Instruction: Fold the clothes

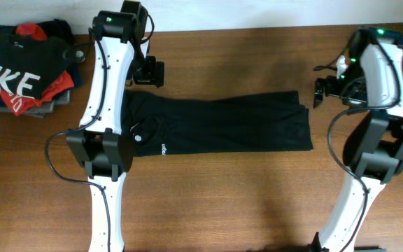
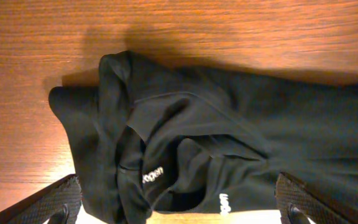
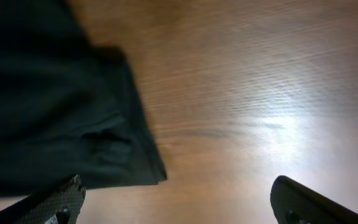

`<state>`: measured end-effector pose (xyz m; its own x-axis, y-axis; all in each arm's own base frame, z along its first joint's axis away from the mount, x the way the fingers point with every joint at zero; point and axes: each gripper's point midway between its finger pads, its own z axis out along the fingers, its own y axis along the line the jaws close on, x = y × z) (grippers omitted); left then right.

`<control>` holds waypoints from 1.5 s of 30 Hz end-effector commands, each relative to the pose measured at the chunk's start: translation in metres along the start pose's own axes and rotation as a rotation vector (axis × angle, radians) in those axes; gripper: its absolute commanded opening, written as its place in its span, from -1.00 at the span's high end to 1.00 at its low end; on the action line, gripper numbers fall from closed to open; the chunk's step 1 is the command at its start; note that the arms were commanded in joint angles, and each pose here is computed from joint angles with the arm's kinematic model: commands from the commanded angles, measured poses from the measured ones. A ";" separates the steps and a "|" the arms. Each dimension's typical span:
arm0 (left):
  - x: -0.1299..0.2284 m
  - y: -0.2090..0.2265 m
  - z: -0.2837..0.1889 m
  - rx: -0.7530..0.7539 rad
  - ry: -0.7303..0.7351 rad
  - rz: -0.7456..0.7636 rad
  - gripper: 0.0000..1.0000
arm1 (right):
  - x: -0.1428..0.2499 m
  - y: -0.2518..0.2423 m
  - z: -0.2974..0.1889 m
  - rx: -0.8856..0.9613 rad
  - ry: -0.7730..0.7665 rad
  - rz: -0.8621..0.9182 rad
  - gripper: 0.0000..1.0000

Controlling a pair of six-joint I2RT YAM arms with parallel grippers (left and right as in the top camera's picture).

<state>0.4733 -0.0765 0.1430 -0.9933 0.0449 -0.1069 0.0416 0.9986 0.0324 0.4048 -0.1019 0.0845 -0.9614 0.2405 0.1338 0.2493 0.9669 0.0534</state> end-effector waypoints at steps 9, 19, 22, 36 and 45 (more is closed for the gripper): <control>-0.001 -0.009 -0.001 0.037 -0.004 0.003 -0.98 | 0.001 0.006 0.021 -0.512 -0.086 -0.187 -1.00; 0.000 -0.009 -0.001 0.037 -0.001 0.004 -0.98 | -0.007 0.003 0.054 -0.513 -0.122 -0.196 -0.98; 0.000 -0.009 -0.001 0.037 -0.001 0.004 -0.98 | -0.007 0.005 0.063 -0.521 -0.124 -0.199 -0.98; 0.001 -0.014 -0.001 0.038 -0.002 0.014 -0.98 | 0.017 0.032 0.110 -0.672 -0.121 -0.228 -0.98; 0.001 -0.014 -0.001 0.038 -0.002 0.015 -0.98 | 0.048 0.058 0.145 -0.690 -0.026 -0.250 -0.98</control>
<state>0.4721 -0.0878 0.1429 -0.9925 0.0596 -0.1067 0.0590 0.9982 0.0079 0.4075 -0.0454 0.0247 -0.9647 0.1201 -0.2343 -0.0913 0.6823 0.7253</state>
